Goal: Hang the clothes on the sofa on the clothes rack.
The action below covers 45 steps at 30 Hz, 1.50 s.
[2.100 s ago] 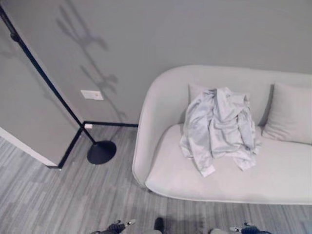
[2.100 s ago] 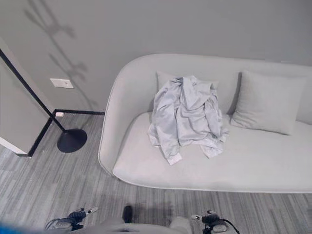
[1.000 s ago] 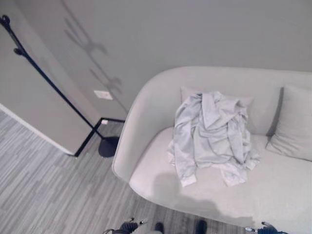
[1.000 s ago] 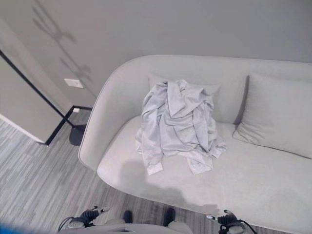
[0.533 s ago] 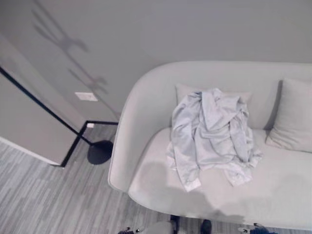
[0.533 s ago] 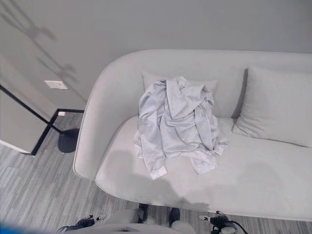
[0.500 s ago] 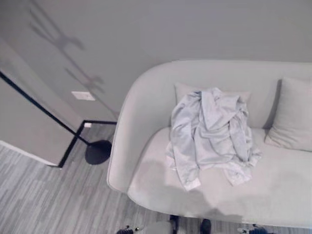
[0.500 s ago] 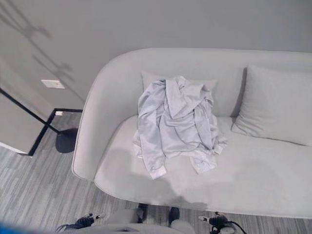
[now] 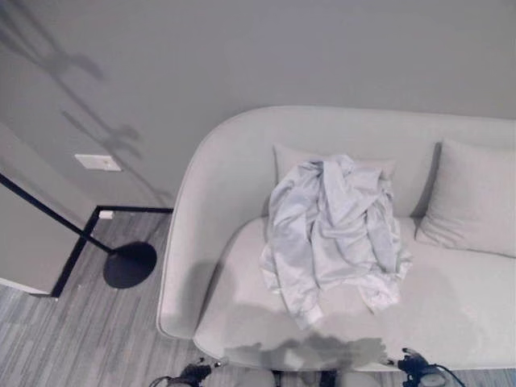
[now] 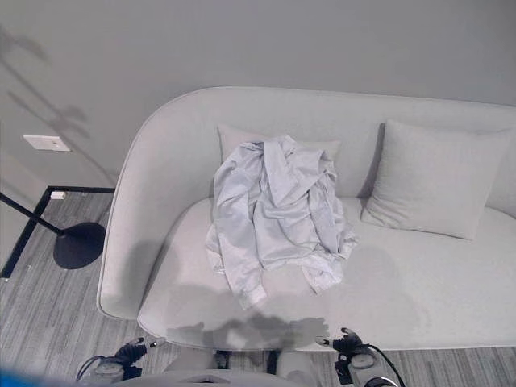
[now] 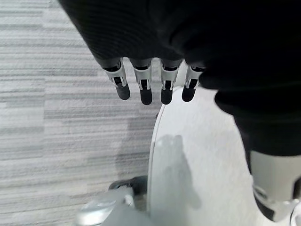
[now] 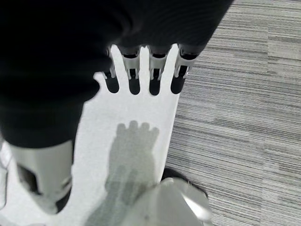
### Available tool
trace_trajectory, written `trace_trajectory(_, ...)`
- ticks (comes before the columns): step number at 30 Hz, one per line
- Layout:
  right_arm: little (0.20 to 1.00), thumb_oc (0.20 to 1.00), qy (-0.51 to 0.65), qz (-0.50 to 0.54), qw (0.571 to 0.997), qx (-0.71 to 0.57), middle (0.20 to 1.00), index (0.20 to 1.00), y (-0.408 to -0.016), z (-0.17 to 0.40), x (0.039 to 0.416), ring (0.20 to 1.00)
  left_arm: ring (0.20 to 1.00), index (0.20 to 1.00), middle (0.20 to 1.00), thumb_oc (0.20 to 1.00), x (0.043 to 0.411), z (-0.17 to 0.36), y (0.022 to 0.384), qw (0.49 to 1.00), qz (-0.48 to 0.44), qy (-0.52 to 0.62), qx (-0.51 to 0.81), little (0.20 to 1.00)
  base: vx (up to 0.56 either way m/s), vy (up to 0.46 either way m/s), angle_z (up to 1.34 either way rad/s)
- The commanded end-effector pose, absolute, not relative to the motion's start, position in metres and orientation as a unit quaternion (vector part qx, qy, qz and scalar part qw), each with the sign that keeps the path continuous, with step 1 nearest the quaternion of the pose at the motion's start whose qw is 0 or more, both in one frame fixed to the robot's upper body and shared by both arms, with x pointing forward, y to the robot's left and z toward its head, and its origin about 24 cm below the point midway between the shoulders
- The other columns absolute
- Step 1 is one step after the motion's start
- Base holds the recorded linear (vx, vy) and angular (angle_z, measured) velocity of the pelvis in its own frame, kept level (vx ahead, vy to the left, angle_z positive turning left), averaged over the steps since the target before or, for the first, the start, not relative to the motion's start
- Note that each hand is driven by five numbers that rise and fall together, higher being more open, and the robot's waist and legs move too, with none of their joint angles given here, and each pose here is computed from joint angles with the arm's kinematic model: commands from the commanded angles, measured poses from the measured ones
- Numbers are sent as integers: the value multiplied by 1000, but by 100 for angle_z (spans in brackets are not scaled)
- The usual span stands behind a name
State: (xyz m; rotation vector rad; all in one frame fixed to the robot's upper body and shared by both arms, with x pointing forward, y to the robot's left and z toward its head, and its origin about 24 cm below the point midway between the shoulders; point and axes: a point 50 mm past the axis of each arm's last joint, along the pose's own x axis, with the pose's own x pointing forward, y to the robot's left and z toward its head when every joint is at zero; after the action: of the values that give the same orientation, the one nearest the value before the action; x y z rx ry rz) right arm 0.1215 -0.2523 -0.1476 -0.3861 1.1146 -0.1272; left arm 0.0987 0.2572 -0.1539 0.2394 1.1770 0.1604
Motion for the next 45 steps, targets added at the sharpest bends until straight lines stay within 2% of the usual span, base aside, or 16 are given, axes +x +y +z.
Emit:
trace_trajectory(1,1000,1000,491,-69,845,-200,1000,1000,-266,-137,134,1000,1000,1000,1000,1000,106,-151,262,825,89,546,115,1000,118,-148,-3)
trace_trajectory(11,1000,1000,505,-75,835,-207,1000,1000,-270,-139,124,1000,1000,1000,1000,1000,131,-143,260,850,89,505,122,1000,132,-207,19)
trace_trajectory(20,1000,1000,511,-87,828,-213,1000,1000,-281,-137,122,1000,1000,1000,1000,1000,130,-150,237,847,55,514,119,1000,66,-257,19)
trace_trajectory(29,1000,1000,511,-99,829,-207,1000,1000,-284,-136,120,1000,1000,1000,1000,1000,123,-154,231,840,29,526,129,1000,85,32,10)
trace_trajectory(37,1000,1000,472,-85,850,-217,1000,1000,-277,-130,138,1000,1000,1000,1000,1000,132,-148,241,849,45,507,141,1000,42,52,-19)
trace_trajectory(42,1000,1000,353,-94,897,-248,1000,1000,-288,-91,183,1000,1000,1000,1000,1000,166,-126,256,885,69,430,165,1000,6,8,-7)
trace_trajectory(44,1000,1000,332,-99,903,-252,1000,1000,-291,-83,191,1000,1000,1000,1000,1000,173,-121,259,891,76,413,170,1000,-9,2,-15)
trace_trajectory(45,1000,1000,282,-104,916,-267,1000,1000,-295,-62,210,1000,1000,1000,1000,1000,194,-105,265,909,87,367,179,1000,-45,-3,-7)
